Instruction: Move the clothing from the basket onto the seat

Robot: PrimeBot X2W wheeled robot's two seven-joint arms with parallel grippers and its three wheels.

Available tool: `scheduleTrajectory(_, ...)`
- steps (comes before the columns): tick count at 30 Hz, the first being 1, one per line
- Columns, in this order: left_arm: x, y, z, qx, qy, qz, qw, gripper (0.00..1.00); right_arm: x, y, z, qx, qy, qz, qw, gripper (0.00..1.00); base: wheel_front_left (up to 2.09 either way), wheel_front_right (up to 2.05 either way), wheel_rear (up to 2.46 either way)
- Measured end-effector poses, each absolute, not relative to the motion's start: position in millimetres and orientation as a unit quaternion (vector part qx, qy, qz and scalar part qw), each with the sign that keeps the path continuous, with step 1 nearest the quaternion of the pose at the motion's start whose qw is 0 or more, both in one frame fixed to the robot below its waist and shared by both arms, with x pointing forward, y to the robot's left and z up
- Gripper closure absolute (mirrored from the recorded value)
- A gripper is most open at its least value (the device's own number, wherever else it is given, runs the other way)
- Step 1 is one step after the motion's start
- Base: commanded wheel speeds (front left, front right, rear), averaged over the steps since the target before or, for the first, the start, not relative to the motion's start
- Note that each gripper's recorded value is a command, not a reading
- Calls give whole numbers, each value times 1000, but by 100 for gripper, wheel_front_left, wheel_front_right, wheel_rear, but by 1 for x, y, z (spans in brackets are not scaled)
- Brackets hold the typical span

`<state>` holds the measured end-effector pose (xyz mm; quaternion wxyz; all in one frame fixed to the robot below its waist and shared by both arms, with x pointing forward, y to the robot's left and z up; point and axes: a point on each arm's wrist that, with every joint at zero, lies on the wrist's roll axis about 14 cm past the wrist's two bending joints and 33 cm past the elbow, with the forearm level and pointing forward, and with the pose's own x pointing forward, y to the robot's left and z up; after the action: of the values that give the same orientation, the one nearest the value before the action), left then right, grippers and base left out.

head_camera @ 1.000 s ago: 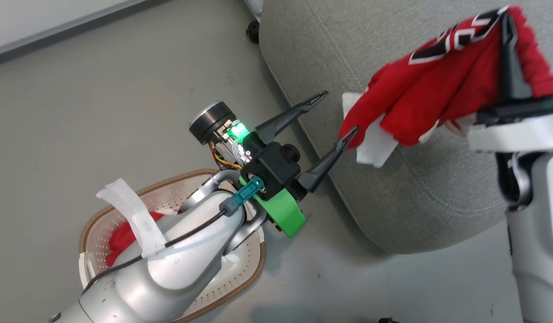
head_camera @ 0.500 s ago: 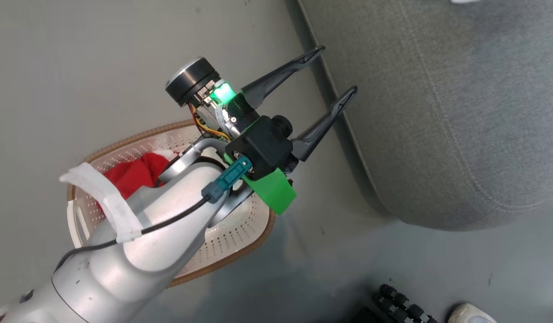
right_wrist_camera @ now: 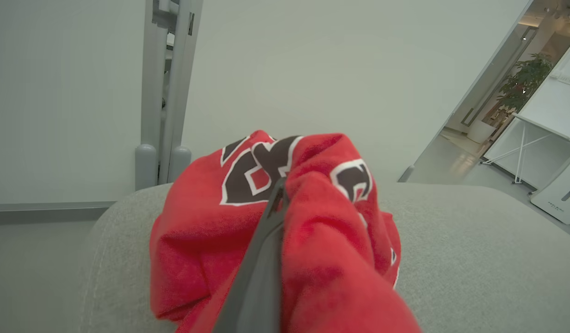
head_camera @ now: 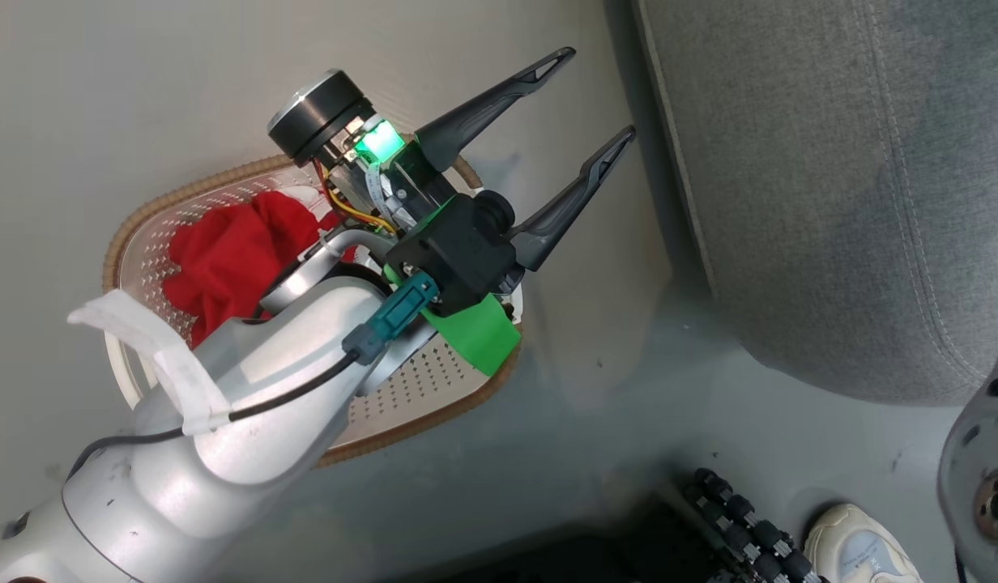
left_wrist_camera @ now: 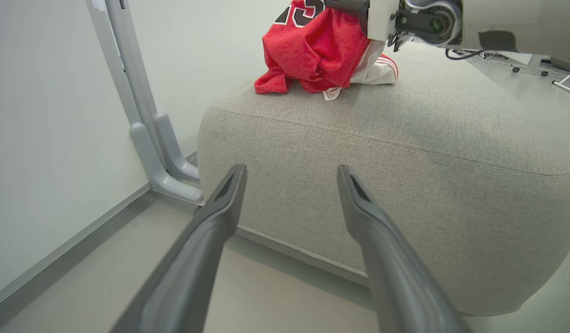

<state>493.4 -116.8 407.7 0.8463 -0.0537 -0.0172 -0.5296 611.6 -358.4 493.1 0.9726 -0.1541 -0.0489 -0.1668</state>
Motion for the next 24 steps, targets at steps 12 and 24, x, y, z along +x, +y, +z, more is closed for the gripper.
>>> scheduleTrajectory(12,497,-109,395,-50,-5,-523,851,0,570,-361,429,-150,49,-194,968,0,0,0,0)
scheduleTrajectory(24,486,-113,429,-52,-25,-519,853,0,530,-363,421,-112,82,-197,970,0,0,0,0)
